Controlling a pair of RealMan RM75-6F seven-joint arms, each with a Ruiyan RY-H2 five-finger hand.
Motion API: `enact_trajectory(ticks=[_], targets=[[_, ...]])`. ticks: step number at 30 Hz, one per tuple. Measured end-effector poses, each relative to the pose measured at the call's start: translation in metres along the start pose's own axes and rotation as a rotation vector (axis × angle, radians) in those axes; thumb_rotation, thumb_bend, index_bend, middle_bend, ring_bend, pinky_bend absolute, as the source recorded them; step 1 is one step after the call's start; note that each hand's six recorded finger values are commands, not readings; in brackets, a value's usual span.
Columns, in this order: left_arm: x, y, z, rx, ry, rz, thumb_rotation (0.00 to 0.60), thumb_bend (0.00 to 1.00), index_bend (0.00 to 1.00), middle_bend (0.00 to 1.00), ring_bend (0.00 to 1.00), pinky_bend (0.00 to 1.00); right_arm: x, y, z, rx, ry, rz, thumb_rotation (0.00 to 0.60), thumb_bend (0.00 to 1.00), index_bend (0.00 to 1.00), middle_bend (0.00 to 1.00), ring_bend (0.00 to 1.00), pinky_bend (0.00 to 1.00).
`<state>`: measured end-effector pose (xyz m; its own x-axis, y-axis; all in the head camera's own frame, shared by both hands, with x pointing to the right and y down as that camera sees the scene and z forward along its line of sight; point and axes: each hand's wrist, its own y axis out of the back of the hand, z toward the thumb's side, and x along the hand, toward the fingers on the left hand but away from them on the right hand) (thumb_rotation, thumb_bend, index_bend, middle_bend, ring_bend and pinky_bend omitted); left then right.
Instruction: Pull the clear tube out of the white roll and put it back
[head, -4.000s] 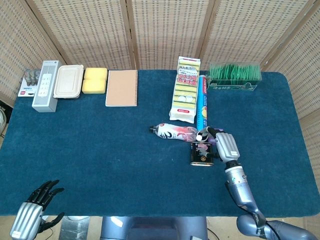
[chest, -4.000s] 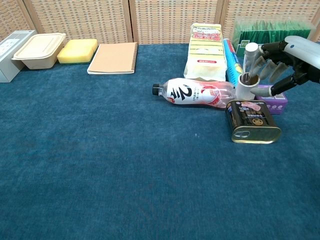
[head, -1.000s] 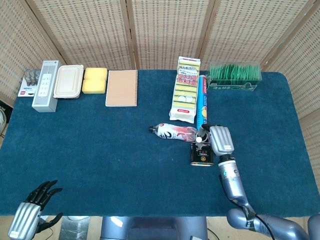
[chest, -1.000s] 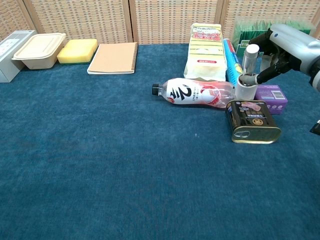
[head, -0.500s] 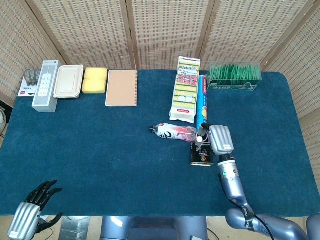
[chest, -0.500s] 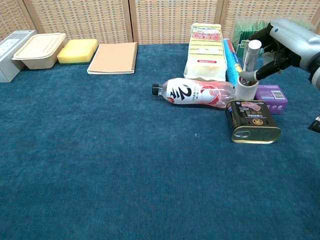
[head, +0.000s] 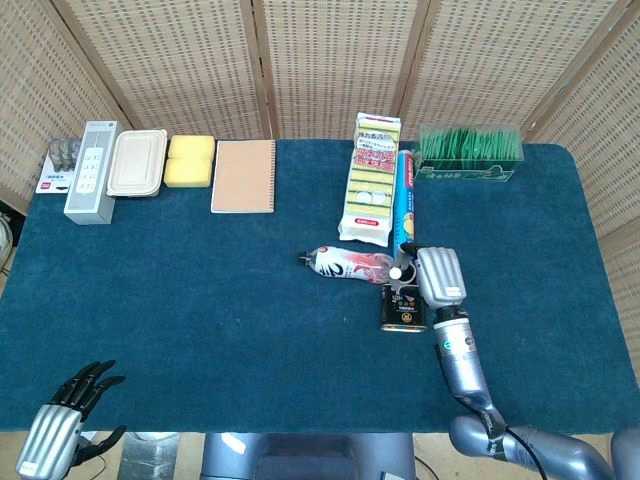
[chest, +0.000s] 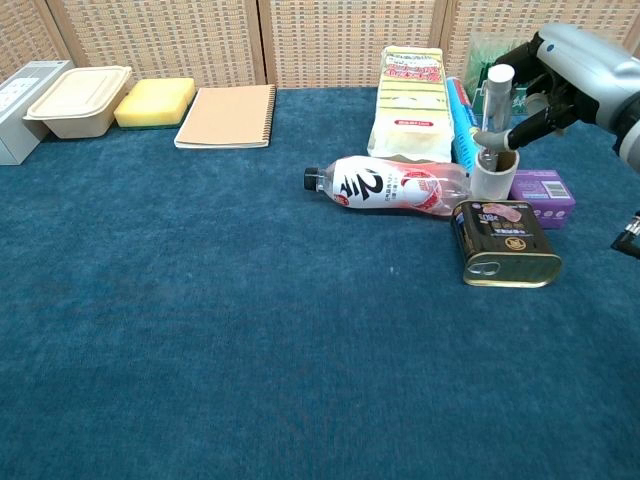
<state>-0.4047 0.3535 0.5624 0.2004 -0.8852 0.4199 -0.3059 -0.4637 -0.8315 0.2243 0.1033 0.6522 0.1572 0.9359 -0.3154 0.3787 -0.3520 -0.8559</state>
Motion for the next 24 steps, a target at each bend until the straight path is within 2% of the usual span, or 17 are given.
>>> enact_trajectory(ticks=[10,24], targets=[[0.000,0.001,0.000,-0.001,-0.002,0.002,0.600,0.18,0.24,0.15,0.12,0.22,-0.010,0.015,0.005,0.022,0.009,-0.039,0.600,0.36,0.66,0.76,0.82,0.76],[0.000,0.000,0.001,-0.001,-0.003,0.001,0.600,0.18,0.24,0.15,0.12,0.22,-0.017,0.019,0.010,0.036,0.016,-0.045,0.600,0.36,0.66,0.77,0.83,0.76]])
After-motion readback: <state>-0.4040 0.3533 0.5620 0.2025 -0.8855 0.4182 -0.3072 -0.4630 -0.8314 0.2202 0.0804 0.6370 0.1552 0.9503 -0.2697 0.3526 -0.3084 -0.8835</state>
